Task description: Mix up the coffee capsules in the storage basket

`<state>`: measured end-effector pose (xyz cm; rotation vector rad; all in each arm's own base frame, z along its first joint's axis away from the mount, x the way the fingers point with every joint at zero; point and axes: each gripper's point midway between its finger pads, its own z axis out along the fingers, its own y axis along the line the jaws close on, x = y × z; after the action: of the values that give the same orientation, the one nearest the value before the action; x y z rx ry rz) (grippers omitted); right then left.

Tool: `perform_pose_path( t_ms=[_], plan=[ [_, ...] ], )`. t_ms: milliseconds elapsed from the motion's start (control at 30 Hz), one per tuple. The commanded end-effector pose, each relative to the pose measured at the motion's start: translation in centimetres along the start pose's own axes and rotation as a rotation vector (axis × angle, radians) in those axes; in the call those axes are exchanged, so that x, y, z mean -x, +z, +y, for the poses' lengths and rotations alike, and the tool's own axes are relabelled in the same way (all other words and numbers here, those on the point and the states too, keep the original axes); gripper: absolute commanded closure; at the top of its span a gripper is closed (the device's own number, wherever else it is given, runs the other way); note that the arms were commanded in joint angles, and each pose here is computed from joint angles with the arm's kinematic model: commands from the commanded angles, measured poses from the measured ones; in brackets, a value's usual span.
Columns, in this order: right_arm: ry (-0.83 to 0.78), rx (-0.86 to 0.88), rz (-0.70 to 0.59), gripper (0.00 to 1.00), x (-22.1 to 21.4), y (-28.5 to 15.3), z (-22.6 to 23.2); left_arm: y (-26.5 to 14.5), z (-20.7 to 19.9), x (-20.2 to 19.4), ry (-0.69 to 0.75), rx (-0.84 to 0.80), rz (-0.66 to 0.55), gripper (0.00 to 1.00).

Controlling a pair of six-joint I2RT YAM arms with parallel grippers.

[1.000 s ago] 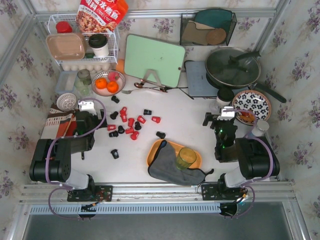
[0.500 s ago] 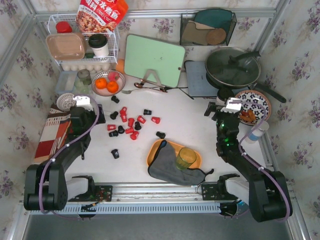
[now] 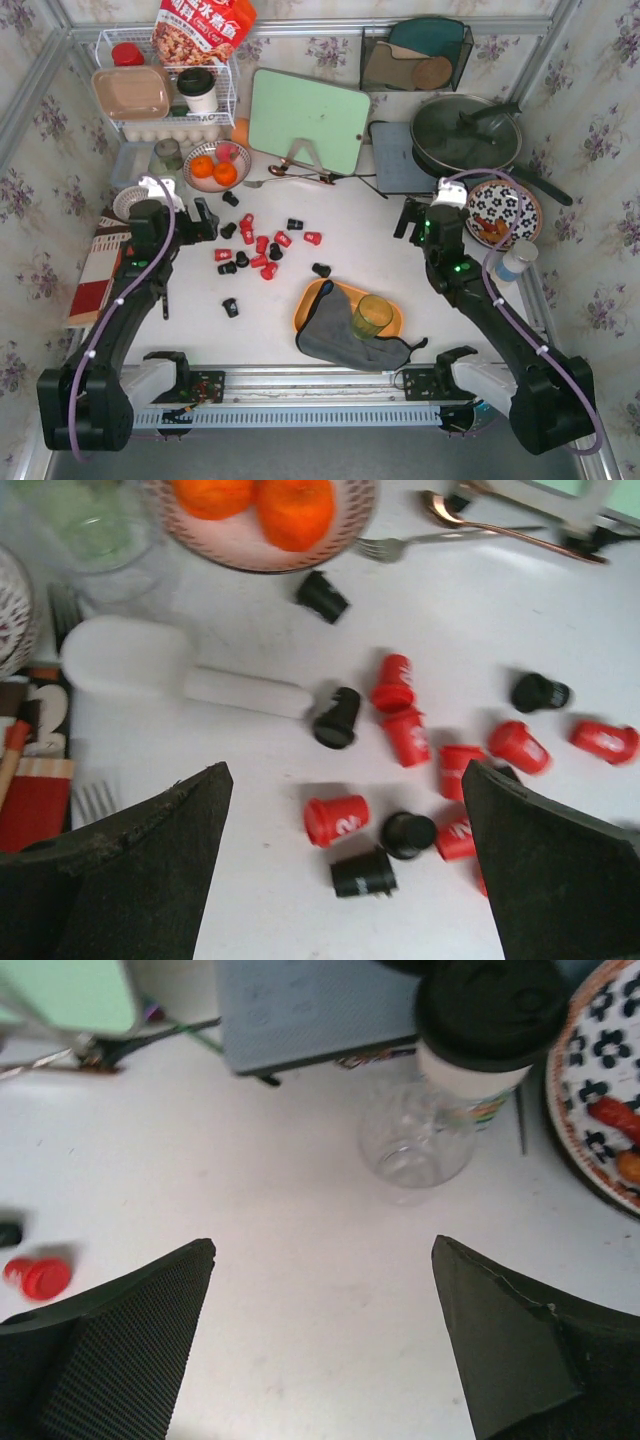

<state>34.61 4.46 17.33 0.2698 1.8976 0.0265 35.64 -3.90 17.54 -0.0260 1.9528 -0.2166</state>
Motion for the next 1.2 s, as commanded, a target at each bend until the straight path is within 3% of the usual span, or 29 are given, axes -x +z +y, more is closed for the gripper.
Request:
perform_pose_path(
  t_ms=[0, 133, 267, 567, 733, 1167],
  plan=[
    [-0.081, 0.088, 0.107, 0.05, -1.7, -2.2, 2.2, -2.5, -3.6, 0.3, 0.052, -0.204, 0.046, 0.0],
    [-0.15, 0.223, 0.153, 0.09, -1.9, -5.3, 5.5, -4.5, -3.4, 2.1, -0.041, -0.136, 0.061, 0.0],
    [-0.178, 0.353, 0.22, 0.14, -3.9, -8.6, 8.5, -6.6, 0.1, 1.9, -0.268, 0.16, 0.152, 0.0],
    [-0.32, 0.538, 0.327, 0.22, -8.1, -12.6, 11.6, -8.2, -0.9, 2.2, -0.259, 0.103, 0.117, 0.0],
    [-0.333, 0.599, 0.386, 0.28, -9.9, -14.4, 12.6, -8.7, -3.0, 2.8, -0.251, -0.016, 0.114, 0.0],
    [-0.266, 0.446, 0.484, 0.34, -13.5, -17.0, 11.5, -8.8, -3.3, 2.5, -0.285, -0.023, 0.145, 0.01]
  ],
)
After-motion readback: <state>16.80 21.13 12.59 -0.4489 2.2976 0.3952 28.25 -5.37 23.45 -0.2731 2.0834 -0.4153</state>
